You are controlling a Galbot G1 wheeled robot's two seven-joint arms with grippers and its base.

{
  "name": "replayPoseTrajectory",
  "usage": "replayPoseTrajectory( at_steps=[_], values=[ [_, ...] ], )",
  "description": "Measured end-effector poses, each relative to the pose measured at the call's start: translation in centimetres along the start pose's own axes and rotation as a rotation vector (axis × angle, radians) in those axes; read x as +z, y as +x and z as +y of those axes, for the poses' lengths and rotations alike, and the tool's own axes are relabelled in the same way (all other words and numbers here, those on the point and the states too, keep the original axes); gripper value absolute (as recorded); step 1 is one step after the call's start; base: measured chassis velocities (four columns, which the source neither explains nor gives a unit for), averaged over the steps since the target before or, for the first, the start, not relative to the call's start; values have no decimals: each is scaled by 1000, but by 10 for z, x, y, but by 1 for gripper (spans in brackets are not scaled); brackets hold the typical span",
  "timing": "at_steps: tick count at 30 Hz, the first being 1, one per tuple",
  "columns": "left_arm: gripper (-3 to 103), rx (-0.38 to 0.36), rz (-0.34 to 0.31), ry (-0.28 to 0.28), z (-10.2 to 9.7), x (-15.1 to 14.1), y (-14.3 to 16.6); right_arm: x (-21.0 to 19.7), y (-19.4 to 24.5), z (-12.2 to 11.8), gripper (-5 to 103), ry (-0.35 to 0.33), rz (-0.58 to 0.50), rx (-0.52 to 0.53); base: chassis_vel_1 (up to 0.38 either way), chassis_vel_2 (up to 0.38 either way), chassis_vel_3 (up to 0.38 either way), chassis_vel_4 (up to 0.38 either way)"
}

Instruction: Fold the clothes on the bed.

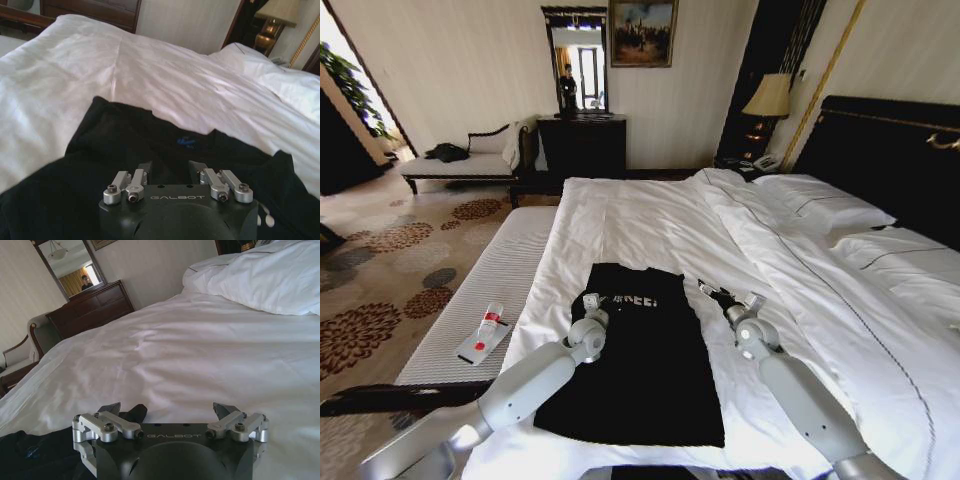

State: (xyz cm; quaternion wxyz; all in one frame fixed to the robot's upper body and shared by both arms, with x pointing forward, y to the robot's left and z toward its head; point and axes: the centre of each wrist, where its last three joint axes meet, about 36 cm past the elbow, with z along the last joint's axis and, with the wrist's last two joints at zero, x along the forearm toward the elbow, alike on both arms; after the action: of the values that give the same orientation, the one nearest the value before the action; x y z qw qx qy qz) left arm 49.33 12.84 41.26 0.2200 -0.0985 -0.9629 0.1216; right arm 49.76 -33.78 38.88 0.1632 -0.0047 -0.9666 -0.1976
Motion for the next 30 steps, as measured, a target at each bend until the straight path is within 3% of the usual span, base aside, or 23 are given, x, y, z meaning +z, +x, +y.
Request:
replayPoseTrajectory(
  at_steps=[1, 3, 5, 8, 10, 11, 13, 15, 23, 26, 30],
  values=[
    [43, 0, 0, 0, 0, 0, 0, 0, 0, 0, 100, 0, 0, 0, 0, 0, 0, 0],
    [54, -16, -31, 30, 5, -17, -5, -8, -5, 3, 100, -56, 20, -4, 0, 0, 0, 0],
    [65, -47, -62, 73, 13, -38, -14, -38, -14, 14, 100, -224, 82, -27, 0, 0, 0, 0],
    [70, -65, -74, 110, 19, -54, -23, -55, -20, 17, 100, -270, 92, -46, 0, 0, 0, 0],
    [81, -87, -85, 161, 30, -76, -36, -76, -34, 16, 100, -306, 126, -73, 0, 0, 0, 0],
    [81, -87, -85, 161, 30, -76, -36, -76, -34, 16, 100, -306, 126, -73, 0, 0, 0, 0],
    [92, -100, -92, 186, 41, -88, -46, -88, -44, 15, 100, -344, 175, -107, 0, 0, 0, 0],
    [98, -114, -85, 202, 51, -95, -55, -90, -52, 15, 100, -353, 203, -122, 0, 0, 0, 0],
    [100, -177, -31, 269, 85, -95, -88, -82, -61, 15, 100, -341, 221, -103, 0, 0, 0, 0],
    [100, -150, -3, 248, 99, -94, -98, -77, -60, 11, 100, -347, 218, -88, 0, 0, 0, 0],
    [100, -118, 16, 212, 100, -90, -109, -75, -61, 7, 100, -360, 205, -70, 0, 0, 0, 0]
  ],
)
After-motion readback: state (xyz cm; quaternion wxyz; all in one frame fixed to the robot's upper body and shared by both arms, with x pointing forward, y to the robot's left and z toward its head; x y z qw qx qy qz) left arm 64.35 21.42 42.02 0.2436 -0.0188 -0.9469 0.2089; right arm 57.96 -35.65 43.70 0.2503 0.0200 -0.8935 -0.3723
